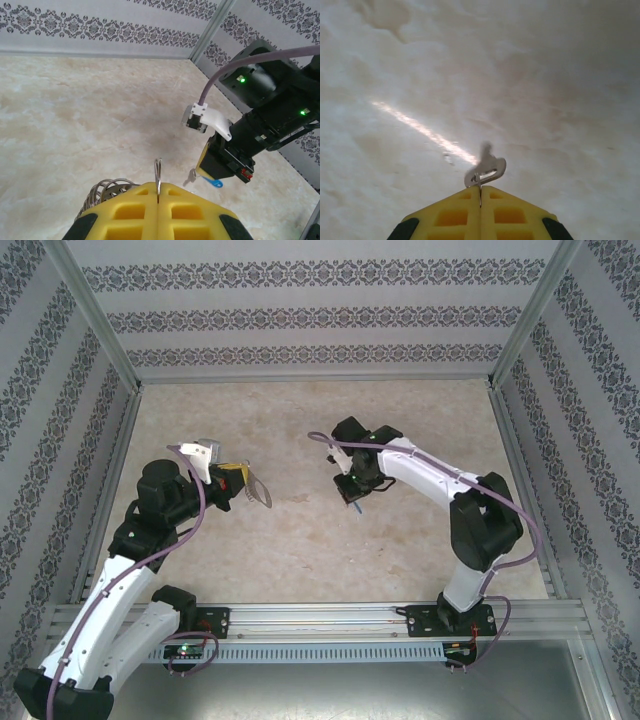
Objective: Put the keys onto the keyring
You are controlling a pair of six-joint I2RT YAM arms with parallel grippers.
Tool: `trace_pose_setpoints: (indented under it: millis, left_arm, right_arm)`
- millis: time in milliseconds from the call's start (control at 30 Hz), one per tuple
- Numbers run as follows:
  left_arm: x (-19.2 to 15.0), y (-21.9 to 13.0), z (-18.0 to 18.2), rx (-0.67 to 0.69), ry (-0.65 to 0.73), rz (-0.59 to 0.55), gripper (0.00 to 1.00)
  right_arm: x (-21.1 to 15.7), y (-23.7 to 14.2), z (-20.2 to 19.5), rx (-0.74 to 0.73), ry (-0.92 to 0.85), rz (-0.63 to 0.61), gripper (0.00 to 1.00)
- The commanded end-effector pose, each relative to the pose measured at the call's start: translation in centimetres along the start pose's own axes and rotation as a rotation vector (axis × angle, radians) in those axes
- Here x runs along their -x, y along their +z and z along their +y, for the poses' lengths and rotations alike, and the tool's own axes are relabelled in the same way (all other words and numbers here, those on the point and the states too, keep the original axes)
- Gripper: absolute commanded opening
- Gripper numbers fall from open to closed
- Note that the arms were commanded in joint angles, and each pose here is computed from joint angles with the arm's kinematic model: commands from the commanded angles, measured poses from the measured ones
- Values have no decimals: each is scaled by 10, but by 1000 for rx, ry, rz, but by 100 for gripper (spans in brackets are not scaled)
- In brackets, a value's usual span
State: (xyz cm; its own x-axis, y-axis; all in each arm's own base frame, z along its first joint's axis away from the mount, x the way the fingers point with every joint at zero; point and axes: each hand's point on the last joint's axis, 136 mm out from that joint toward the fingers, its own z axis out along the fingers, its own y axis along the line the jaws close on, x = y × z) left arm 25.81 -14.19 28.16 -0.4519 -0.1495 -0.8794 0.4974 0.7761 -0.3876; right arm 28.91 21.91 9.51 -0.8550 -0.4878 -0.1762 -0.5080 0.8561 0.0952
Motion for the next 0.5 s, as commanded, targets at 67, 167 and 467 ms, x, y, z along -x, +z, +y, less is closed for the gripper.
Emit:
trace_pose_setpoints:
  millis: [67,167,467]
  left_arm:
    - [12,-2,-5,-25,31,-46,0]
    - [12,-3,-5,-27,33,-46,0]
    - [14,-7,-8,-25,37,-44,0]
  right_arm:
    - [-8,6,-18,-200,-109,42,0]
    - [-8,23,-6,-183,-134,59,0]
    - [-20,46,47,79,-136,90,25]
